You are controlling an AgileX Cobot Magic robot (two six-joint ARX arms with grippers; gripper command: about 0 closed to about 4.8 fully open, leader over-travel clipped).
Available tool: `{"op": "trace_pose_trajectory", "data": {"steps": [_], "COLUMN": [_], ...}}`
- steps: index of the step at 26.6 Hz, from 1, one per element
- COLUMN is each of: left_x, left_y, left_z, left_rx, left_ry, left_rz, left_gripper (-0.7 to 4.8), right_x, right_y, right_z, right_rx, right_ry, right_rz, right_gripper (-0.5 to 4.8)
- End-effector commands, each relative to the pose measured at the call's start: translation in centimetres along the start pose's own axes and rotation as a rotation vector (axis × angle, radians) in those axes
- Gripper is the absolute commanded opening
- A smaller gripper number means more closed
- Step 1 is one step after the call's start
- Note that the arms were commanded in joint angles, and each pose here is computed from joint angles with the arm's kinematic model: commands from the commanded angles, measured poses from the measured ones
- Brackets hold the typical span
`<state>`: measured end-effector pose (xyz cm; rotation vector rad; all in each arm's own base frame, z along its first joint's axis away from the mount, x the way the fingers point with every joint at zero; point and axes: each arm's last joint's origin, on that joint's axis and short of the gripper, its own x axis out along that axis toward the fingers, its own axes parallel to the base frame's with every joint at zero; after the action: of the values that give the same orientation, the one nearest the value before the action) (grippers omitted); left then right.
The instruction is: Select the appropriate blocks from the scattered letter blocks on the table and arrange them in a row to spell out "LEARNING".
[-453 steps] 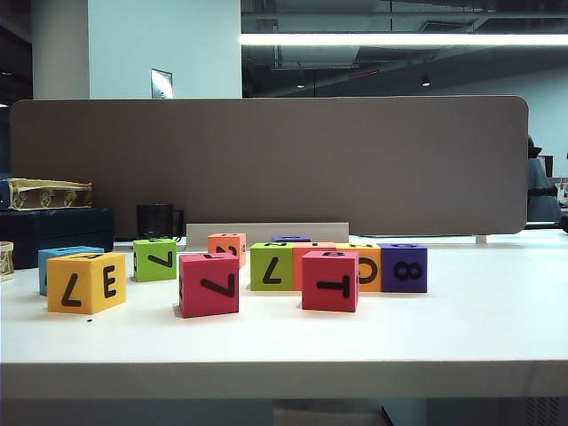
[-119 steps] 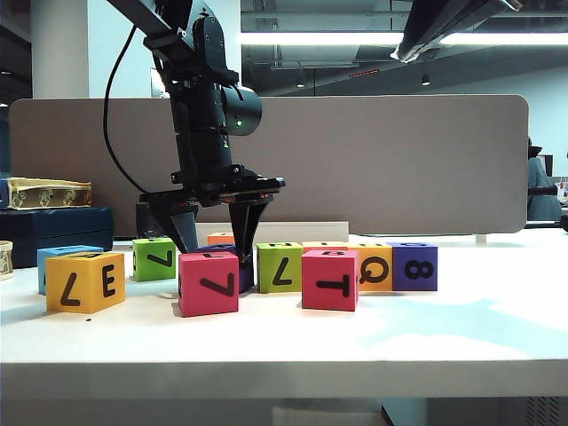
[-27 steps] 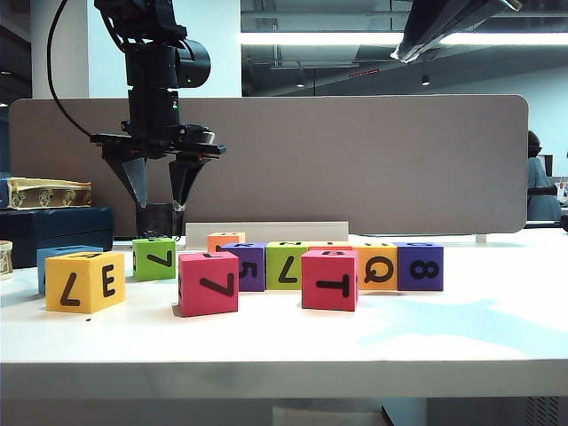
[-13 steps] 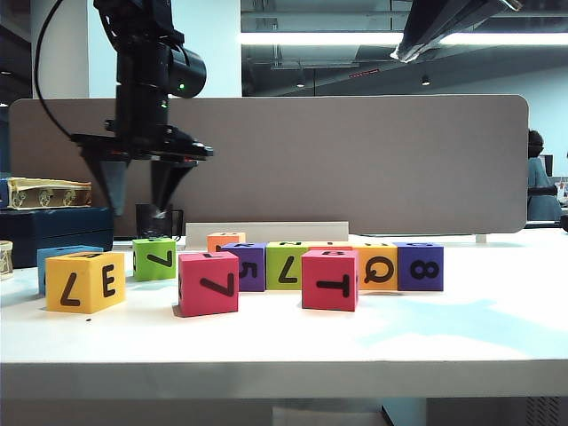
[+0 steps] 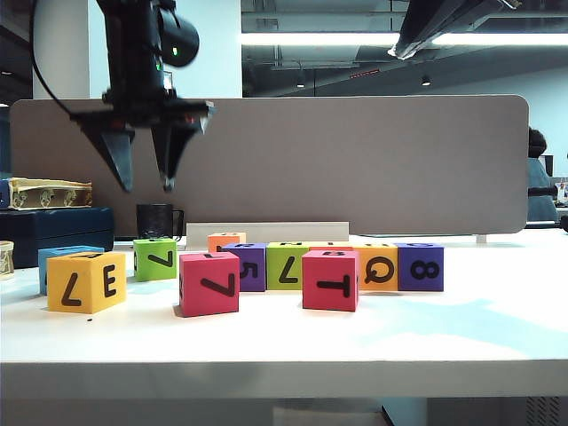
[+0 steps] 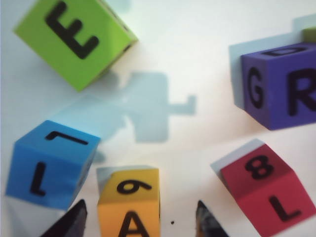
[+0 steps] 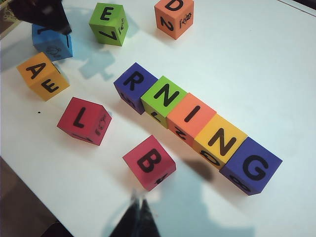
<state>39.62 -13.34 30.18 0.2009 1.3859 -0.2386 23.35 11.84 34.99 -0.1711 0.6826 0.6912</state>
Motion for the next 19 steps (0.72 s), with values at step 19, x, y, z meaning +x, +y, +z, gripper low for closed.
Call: {"op": "trace_pose_trajectory", "data": {"steps": [19], "left_x": [4.3], "left_y": [0.4], "left_z": [-6.3], "left_rx": [0.008], "left_ry": [0.125], "left_rz": [0.065], "left_gripper": [2.83], "right_x": [-0.2], "right_y": [0.1], "right_z": [0.2], "right_rx": [-0.008], "right_ry": [-0.022], "right_rz": [0.028], "right_gripper": [-0.01]}}
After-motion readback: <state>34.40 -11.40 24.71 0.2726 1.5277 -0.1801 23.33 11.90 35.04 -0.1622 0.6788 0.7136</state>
